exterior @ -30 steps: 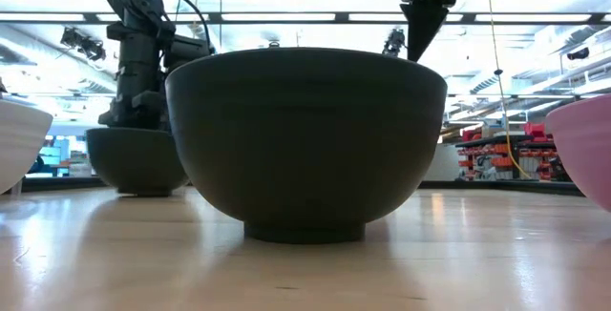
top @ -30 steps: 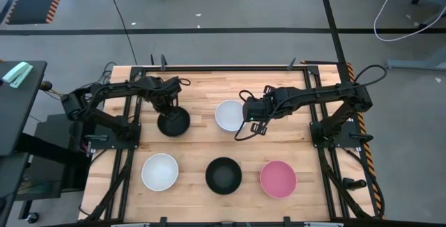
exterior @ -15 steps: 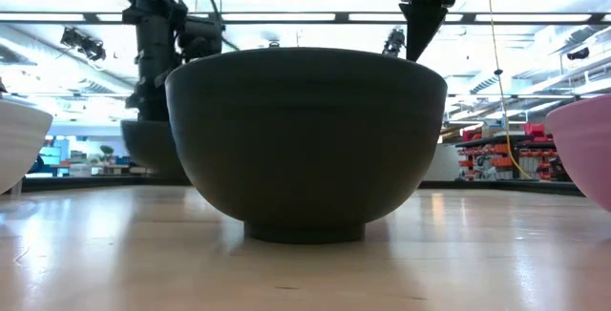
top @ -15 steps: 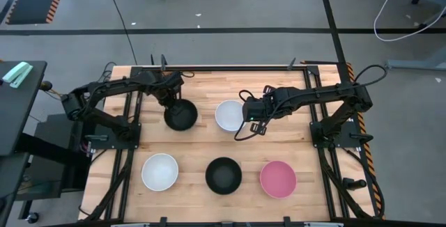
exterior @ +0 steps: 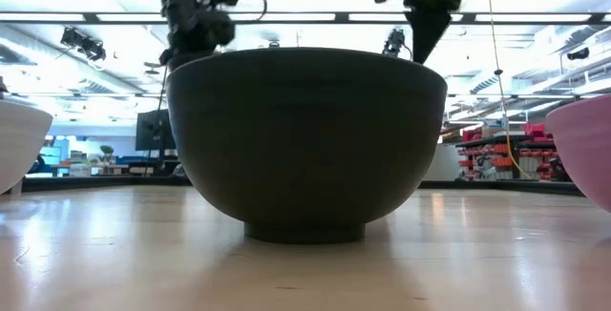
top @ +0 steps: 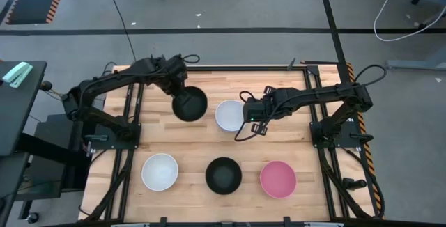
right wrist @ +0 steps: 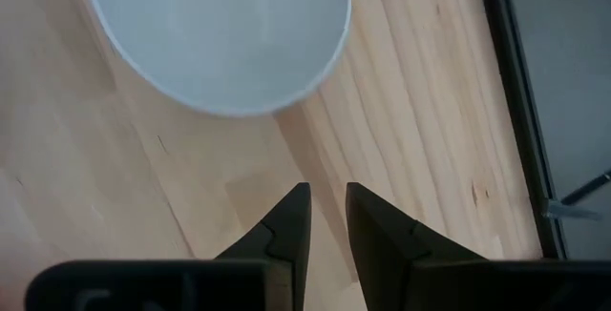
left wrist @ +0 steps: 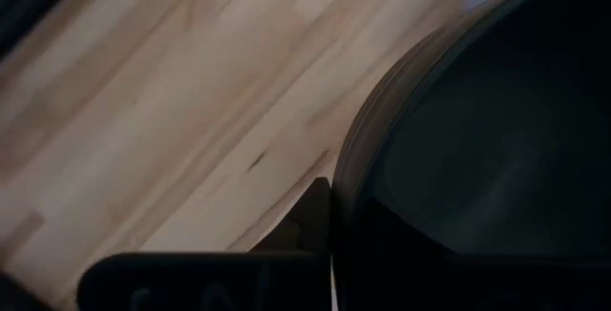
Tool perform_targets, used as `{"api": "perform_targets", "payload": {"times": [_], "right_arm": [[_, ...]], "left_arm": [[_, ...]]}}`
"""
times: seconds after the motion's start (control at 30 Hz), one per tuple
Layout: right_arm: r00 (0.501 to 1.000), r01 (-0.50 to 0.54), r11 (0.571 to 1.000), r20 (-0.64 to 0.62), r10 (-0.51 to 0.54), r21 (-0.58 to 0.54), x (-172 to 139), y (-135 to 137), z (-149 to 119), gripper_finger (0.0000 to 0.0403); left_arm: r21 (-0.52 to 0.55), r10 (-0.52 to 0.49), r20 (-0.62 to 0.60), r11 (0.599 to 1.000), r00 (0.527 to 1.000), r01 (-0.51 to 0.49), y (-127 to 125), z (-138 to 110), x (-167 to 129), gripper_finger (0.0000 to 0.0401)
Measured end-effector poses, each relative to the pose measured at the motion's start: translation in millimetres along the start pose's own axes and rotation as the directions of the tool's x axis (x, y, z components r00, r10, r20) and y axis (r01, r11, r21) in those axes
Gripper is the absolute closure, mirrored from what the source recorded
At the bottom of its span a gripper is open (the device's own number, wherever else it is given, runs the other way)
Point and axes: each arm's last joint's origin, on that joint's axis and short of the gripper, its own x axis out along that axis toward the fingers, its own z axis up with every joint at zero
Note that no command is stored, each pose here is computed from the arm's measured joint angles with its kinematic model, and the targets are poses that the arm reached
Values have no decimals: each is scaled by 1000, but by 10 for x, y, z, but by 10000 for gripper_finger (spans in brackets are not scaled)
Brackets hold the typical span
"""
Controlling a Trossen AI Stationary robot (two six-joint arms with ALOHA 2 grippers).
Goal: Nest bowls inside each other
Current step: Stack the top black bowl on top of the white bowl
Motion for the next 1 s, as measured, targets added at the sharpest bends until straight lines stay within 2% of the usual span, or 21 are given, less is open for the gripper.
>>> {"api": "perform_targets", "payload": {"times": [0.2, 0.37, 0.6, 0.77, 1.0], "right_arm": [[994, 43, 999, -100, -43, -10, 261, 9, -198, 325], [993, 53, 997, -106, -47, 56, 348, -104, -423, 325], [998, -55, 983, 44, 48, 174, 334, -269, -711, 326], [997, -66, 969, 59, 54, 237, 335, -348, -906, 326], [998, -61, 966, 49, 51, 252, 419, -357, -1038, 326]], "left_arm": [[39, -62, 118, 998, 991, 58, -205, 139, -277, 390], [60, -99, 160, 994, 982, 90, -335, 203, -365, 391], [104, -101, 106, 991, 989, 90, -518, 473, -145, 390], [145, -103, 24, 985, 994, 99, -650, 765, 73, 391], [174, -130, -36, 975, 991, 134, -837, 1143, 258, 389]]}}
